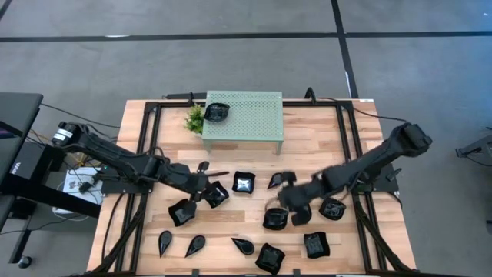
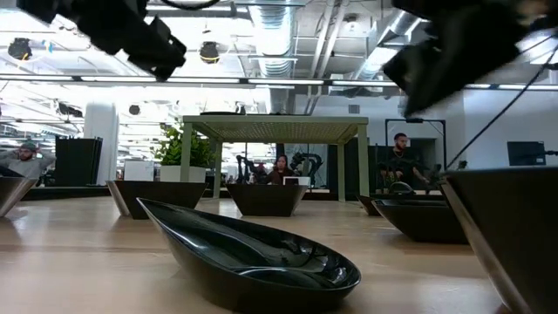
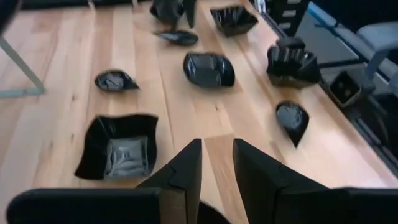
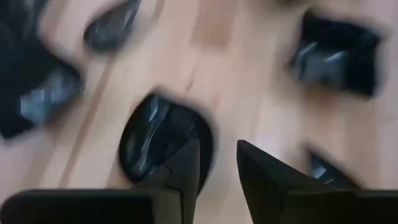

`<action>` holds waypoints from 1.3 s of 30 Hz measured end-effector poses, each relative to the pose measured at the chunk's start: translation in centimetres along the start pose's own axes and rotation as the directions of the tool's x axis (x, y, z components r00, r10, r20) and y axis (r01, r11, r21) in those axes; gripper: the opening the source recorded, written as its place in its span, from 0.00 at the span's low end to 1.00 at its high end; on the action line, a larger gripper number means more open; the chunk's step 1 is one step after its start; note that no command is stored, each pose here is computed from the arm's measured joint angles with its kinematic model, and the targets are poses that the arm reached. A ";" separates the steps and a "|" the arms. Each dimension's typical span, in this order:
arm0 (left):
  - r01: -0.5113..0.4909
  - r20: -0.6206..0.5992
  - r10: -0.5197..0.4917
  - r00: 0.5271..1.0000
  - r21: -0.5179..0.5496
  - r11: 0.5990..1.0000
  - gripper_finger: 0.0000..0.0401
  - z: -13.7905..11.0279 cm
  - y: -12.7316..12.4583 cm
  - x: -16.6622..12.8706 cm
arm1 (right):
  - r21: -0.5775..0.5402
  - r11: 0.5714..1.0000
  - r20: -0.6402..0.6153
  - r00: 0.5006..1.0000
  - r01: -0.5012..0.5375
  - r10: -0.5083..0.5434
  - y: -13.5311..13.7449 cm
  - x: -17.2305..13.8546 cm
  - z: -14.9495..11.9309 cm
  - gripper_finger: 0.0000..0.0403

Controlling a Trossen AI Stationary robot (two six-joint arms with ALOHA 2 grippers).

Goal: Pick & Place Mini shaped plates
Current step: Stack the leaf-shaped plate on top of the other leaf-shaped plates on the shelf

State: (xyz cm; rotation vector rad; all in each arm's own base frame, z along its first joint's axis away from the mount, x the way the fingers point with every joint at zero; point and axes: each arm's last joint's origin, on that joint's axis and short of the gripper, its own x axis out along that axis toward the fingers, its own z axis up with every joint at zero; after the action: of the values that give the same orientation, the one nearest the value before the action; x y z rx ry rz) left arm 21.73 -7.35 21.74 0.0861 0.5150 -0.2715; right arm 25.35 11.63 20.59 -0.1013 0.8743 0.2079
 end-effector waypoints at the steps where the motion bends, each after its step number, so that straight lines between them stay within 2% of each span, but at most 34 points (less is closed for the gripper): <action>1: 0.000 -0.006 0.000 1.000 -0.001 1.000 0.23 -0.2 0.0 0.0 | -0.009 1.000 -0.023 1.000 -0.009 0.008 0.6 0.4 -0.3 0.25; 10: -0.003 -0.032 0.002 0.999 -0.028 1.000 0.23 -1.2 0.0 0.2 | -0.133 0.988 -0.171 0.984 -0.073 0.049 4.2 3.9 -2.8 0.25; 16: -0.003 -0.023 0.002 1.000 -0.028 1.000 0.23 -1.1 0.0 0.2 | -0.165 0.984 -0.214 0.976 -0.061 0.025 4.4 5.0 -3.5 0.25; 21: -0.002 -0.010 0.002 1.000 -0.029 1.000 0.23 -1.0 0.0 0.2 | -0.170 0.985 -0.198 0.979 0.012 -0.046 3.9 5.4 -3.5 0.25; 31: -0.002 -0.004 0.002 1.000 -0.029 1.000 0.23 -0.9 0.0 0.2 | -0.156 0.988 -0.138 0.990 0.011 -0.033 4.0 5.4 -2.9 0.25; 39: -0.001 0.004 0.002 1.000 -0.048 0.999 0.23 -0.9 0.0 0.2 | -0.225 0.974 -0.109 0.992 0.036 -0.062 3.3 5.6 -2.4 0.24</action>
State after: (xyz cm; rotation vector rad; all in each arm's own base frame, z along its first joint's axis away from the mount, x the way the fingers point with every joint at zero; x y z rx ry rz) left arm 21.48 -7.23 20.92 0.0395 0.5176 -0.2577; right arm 26.30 15.17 14.72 -0.3464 0.9606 0.2557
